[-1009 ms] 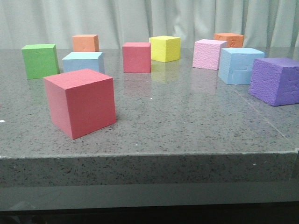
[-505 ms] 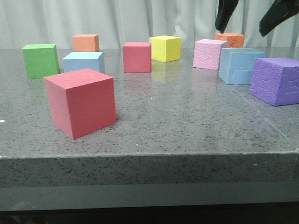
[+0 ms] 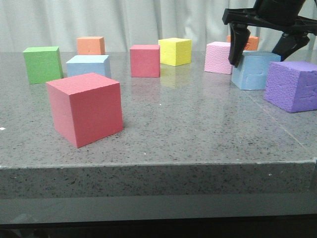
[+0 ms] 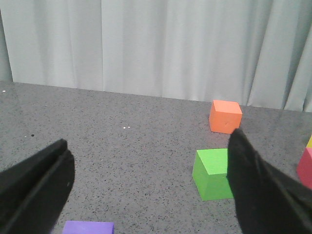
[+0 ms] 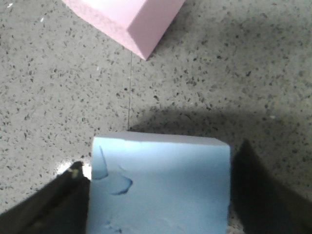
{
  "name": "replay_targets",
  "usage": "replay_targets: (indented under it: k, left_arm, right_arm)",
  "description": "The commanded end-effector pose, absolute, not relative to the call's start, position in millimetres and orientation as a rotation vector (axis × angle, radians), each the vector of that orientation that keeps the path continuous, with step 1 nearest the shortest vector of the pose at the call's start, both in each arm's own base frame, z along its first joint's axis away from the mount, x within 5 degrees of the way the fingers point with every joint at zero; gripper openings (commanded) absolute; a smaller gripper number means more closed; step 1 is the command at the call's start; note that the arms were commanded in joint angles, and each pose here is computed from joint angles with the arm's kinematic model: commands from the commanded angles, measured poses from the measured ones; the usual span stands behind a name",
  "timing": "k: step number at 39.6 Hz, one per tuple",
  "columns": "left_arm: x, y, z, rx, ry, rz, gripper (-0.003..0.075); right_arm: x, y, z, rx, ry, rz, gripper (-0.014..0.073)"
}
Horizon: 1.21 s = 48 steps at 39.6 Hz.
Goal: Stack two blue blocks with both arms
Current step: 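Lower the right gripper onto the light blue cube near the purple cube, then grasp the light blue cube and carry it toward the table center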
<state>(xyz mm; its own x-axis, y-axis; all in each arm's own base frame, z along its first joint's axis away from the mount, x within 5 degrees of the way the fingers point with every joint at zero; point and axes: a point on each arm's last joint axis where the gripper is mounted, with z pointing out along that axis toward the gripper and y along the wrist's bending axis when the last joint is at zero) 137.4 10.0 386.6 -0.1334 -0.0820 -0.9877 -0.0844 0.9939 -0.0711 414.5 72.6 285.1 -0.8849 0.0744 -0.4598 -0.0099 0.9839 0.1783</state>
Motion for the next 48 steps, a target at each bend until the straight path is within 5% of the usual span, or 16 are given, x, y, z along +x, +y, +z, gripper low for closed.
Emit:
replay_targets:
  k: [1, 4, 19, 34, 48]
  left_arm:
    - [136.7, 9.6, 405.3, -0.118, 1.589, -0.004, 0.0617]
    - [136.7, 9.6, 405.3, -0.118, 1.589, -0.004, 0.0617]
    - [136.7, 9.6, 405.3, -0.118, 1.588, -0.004, 0.0617]
    - [137.2, 9.6, 405.3, -0.118, 1.588, -0.004, 0.0617]
    - [137.2, 9.6, 405.3, -0.118, 1.588, -0.004, 0.0617]
  right_arm:
    - [408.9, 70.2, 318.8, 0.04, 2.544, 0.25, 0.0374]
    - [407.0, 70.0, 321.5, 0.038, 2.543, 0.251, 0.0319]
    - [378.1, 112.4, 355.3, -0.107, 2.47, 0.329, 0.0321]
    - [356.9, 190.6, 346.3, -0.282, 2.474, 0.536, 0.0321]
    - [361.8, 206.5, 324.0, -0.335, 2.518, 0.504, 0.0333]
